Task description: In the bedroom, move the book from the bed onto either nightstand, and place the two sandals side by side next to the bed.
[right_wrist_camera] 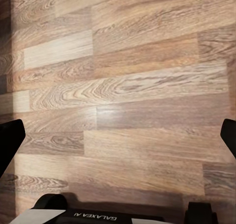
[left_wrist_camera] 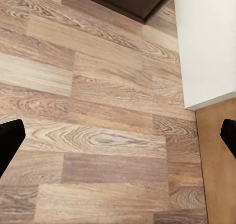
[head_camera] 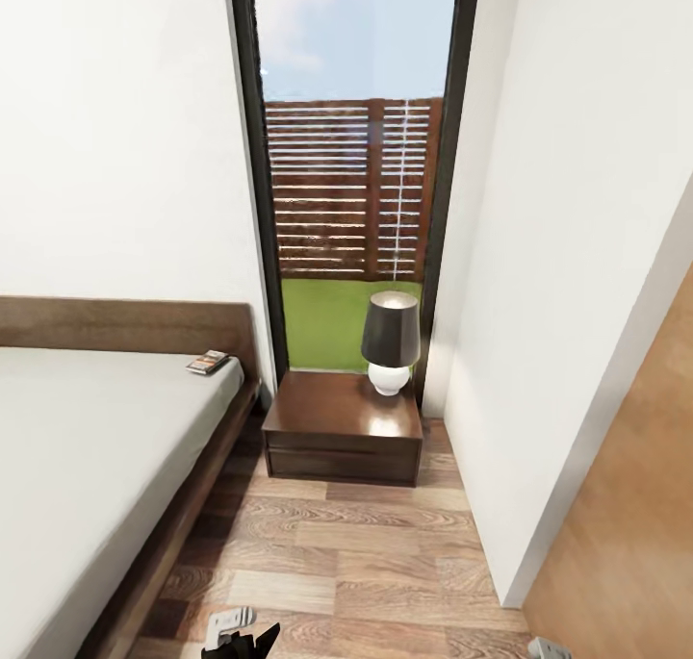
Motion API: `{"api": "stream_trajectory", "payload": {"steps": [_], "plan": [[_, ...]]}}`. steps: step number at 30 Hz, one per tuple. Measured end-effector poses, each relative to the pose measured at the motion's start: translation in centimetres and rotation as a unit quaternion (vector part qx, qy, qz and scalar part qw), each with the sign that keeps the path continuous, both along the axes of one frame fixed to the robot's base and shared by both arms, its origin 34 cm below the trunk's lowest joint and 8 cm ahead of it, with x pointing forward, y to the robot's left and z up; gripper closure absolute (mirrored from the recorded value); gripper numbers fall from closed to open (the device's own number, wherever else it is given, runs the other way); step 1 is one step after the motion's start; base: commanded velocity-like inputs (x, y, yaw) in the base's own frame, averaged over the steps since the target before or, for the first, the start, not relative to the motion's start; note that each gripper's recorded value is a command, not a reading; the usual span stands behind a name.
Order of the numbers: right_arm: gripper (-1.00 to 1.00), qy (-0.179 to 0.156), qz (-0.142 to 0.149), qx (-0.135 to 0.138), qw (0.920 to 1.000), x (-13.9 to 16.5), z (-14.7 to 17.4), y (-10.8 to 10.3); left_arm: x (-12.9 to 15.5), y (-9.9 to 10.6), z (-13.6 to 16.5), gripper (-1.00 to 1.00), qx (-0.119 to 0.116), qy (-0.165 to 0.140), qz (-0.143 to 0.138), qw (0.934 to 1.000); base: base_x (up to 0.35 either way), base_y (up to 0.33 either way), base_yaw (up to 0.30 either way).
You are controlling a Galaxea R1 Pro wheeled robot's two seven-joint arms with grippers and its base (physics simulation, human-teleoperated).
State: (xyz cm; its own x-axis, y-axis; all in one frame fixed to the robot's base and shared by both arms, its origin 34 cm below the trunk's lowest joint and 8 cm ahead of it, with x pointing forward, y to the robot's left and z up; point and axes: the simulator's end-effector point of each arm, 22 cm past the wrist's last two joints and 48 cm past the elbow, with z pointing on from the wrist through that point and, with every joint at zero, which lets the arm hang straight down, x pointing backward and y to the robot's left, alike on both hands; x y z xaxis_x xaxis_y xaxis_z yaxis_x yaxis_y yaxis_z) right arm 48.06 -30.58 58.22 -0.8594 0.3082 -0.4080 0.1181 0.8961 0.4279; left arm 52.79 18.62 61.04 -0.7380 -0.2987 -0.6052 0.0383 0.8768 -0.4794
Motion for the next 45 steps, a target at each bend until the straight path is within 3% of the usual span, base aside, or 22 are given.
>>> {"api": "stream_trajectory", "payload": {"steps": [10,45], "plan": [[-1.00,-0.001,0.000,0.000,1.0000,0.05,0.04,-0.01,-0.01,0.00,0.02,-1.00,0.000,0.000,0.000,1.0000,0.073,-0.008,0.000],[-1.00,0.000,0.000,0.000,1.0000,0.00,0.04,0.00,-0.01,0.01,0.03,-1.00,0.000,0.000,0.000,1.0000,0.316,-0.013,0.000]]}}
